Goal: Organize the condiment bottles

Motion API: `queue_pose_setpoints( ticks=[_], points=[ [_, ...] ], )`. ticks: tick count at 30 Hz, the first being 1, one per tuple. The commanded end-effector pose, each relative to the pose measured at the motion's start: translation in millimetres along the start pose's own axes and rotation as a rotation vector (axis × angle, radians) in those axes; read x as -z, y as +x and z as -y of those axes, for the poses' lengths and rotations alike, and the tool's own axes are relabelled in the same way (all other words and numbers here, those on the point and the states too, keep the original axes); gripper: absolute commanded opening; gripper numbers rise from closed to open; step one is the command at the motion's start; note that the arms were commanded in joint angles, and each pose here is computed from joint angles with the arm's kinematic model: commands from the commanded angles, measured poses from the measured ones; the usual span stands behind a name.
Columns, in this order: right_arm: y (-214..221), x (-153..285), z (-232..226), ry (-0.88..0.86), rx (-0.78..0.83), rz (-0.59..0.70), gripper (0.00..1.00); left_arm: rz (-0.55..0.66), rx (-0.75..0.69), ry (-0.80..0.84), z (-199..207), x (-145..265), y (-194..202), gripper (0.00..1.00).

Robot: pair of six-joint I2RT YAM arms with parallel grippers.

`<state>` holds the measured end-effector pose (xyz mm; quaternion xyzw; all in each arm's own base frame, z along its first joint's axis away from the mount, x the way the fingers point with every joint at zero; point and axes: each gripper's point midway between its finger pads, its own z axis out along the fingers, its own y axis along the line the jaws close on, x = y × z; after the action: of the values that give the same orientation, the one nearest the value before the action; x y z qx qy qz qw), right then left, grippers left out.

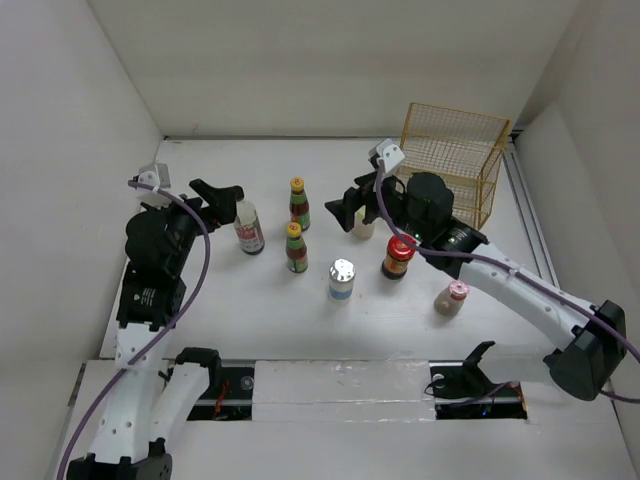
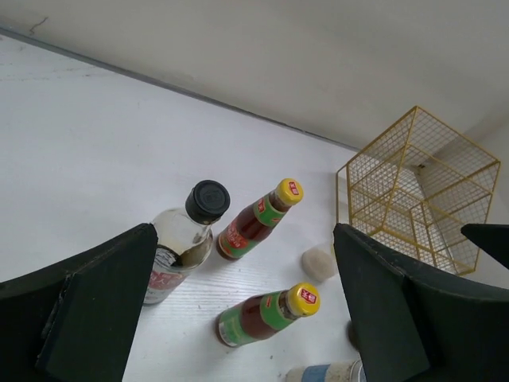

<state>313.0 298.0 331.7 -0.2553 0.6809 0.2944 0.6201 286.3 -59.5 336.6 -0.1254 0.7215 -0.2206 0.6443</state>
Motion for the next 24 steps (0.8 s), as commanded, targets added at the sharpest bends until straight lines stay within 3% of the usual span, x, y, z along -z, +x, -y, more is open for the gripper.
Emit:
queue_pose_setpoints(
  ticks=[1, 2, 4, 5, 6, 7, 8, 9, 10, 12, 15, 16, 17, 18, 20, 24],
  points=[
    [-10.8, -13.7, -16.9, -0.108, -0.013, 0.034, 1.00, 0.046, -0.025, 0.034, 11.9, 1.0, -19.4, 0.88],
    [-7.4, -17.9, -20.0, -0.129, -0.013, 0.031, 1.00, 0.046, -0.025, 0.033, 11.9, 1.0, -19.4, 0.85],
    [-4.5, -30.7, -32.1, -0.190, -0.022, 0.017, 0.83, 0.070, -0.016, 0.024, 9.9, 2.0, -22.1, 0.77],
    [-3.4, -35.6, -34.0, -0.203, -0.022, 0.011, 0.71, 0.077, -0.016, 0.015, 6.7, 5.0, -19.9, 0.61],
    [-4.2, -45.0, -40.7, -0.225, -0.021, 0.012, 0.36, 0.103, -0.016, 0.009, 6.3, 7.0, -25.7, 0.50],
    [-3.3, -50.0, -44.7, -0.234, -0.021, 0.008, 0.21, 0.113, -0.015, -0.010, 3.0, 6.8, -27.6, 0.39],
    [-3.8, -54.5, -49.0, -0.243, -0.021, 0.007, 0.12, 0.116, -0.003, -0.063, -6.9, 7.0, -26.7, 0.28],
    [-4.1, -59.7, -54.0, -0.247, -0.021, 0.006, 0.05, 0.130, -0.002, -0.091, -11.8, 9.7, -28.8, 0.11],
    [-6.9, -70.2, -53.5, -0.248, -0.009, 0.011, 0.00, 0.147, 0.013, -0.118, -14.6, 11.7, -34.4, 0.07],
    [-4.4, -80.9, -62.7, -0.267, -0.001, -0.001, 0.00, 0.176, 0.046, -0.219, -31.3, 15.5, -38.9, 0.05],
    [9.9, -106.0, -64.9, -0.273, 0.041, -0.057, 0.38, 0.200, 0.080, -0.349, -53.3, 19.2, -43.1, 0.38],
    [17.8, -110.2, -70.4, -0.284, 0.048, -0.088, 0.59, 0.210, 0.106, -0.373, -57.0, 20.3, -43.3, 0.47],
    [21.6, -120.4, -74.9, -0.293, 0.059, -0.092, 0.67, 0.222, 0.114, -0.389, -59.6, 21.2, -44.9, 0.62],
    [26.6, -124.2, -74.6, -0.293, 0.057, -0.106, 0.74, 0.226, 0.112, -0.417, -64.8, 23.2, -44.4, 0.67],
    [35.9, -135.1, -84.2, -0.304, 0.066, -0.123, 0.86, 0.233, 0.121, -0.424, -65.9, 23.6, -45.2, 0.74],
    [49.1, -155.6, -98.4, -0.351, 0.127, -0.174, 0.90, 0.204, 0.118, -0.413, -65.5, 19.0, -37.7, 0.77]
  ],
)
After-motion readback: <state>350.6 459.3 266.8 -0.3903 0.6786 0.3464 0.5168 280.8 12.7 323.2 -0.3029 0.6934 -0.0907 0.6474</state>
